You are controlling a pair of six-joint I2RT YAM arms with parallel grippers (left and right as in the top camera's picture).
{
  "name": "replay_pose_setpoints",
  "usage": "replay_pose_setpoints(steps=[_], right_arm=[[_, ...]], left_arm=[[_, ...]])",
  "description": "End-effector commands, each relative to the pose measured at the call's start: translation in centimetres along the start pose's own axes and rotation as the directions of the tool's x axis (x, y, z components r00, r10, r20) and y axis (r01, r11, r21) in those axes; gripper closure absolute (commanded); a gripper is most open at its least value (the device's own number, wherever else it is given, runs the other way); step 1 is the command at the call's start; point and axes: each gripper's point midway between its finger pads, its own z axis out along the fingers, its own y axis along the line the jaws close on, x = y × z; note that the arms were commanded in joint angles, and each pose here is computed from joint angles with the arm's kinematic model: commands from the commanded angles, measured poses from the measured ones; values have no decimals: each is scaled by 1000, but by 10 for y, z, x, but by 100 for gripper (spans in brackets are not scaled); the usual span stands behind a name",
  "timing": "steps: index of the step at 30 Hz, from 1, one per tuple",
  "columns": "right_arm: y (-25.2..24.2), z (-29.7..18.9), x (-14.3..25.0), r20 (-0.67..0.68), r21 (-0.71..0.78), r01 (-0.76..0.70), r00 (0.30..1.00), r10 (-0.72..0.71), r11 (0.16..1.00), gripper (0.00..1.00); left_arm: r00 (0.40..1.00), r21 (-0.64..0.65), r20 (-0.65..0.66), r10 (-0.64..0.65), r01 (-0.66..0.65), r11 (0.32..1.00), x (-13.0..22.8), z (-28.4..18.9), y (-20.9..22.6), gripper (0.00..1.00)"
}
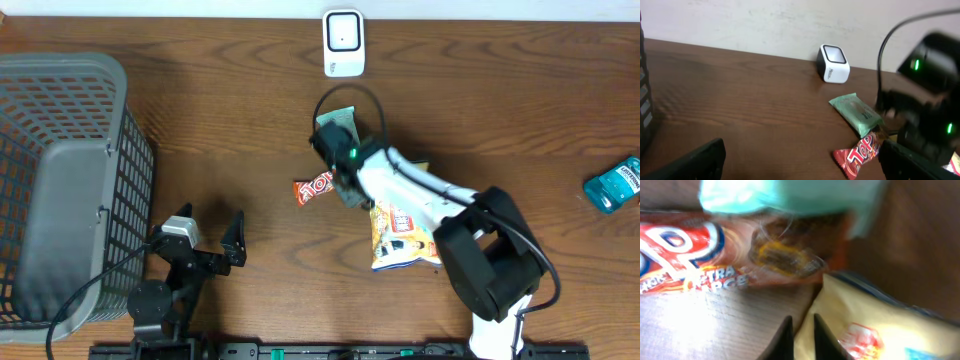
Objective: Scan the item barcode
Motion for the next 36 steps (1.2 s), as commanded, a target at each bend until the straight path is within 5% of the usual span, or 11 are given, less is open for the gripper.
replay_pose_setpoints(steps=[1, 2, 5, 12, 16, 26, 28, 31, 33, 36], right_arm=[[-6, -62, -40, 110, -80, -50, 992, 58, 996, 9], [-6, -73, -39, 101, -100, -46, 993, 56, 994, 1], [-8, -84, -22, 36, -101, -93, 995, 97, 991, 1], [-3, -24, 54, -179, 24, -390, 904, 388, 920, 3], [-2, -8, 75, -202, 63, -406, 889, 410, 912, 9], [5, 34, 117, -304, 124, -436, 838, 452, 891, 5], [18, 48, 134, -390, 111, -413, 819, 422, 904, 17], [43, 64, 152, -508, 32, -394, 785, 354, 919, 50], [59, 69, 160, -568, -36, -397, 763, 308, 917, 82], [64, 66, 161, -596, -103, -385, 762, 253, 917, 99]], left_arm=[[999, -2, -39, -21, 21, 1000, 14, 1, 2, 2], [999, -2, -39, -21, 21, 1000, 14, 1, 2, 2], [999, -2, -39, -21, 21, 1000, 14, 1, 2, 2], [999, -2, -39, -21, 21, 1000, 14, 1, 2, 2], [999, -2, -39, -21, 21, 1000, 14, 1, 2, 2], [999, -2, -39, -21, 21, 1000, 14, 1, 2, 2], [999, -2, -39, -21, 21, 1000, 14, 1, 2, 2], [999, -2, -39, -21, 21, 1000, 14, 1, 2, 2], [999, -2, -39, -21, 21, 1000, 14, 1, 2, 2], [999, -2, -39, -21, 21, 1000, 14, 1, 2, 2]])
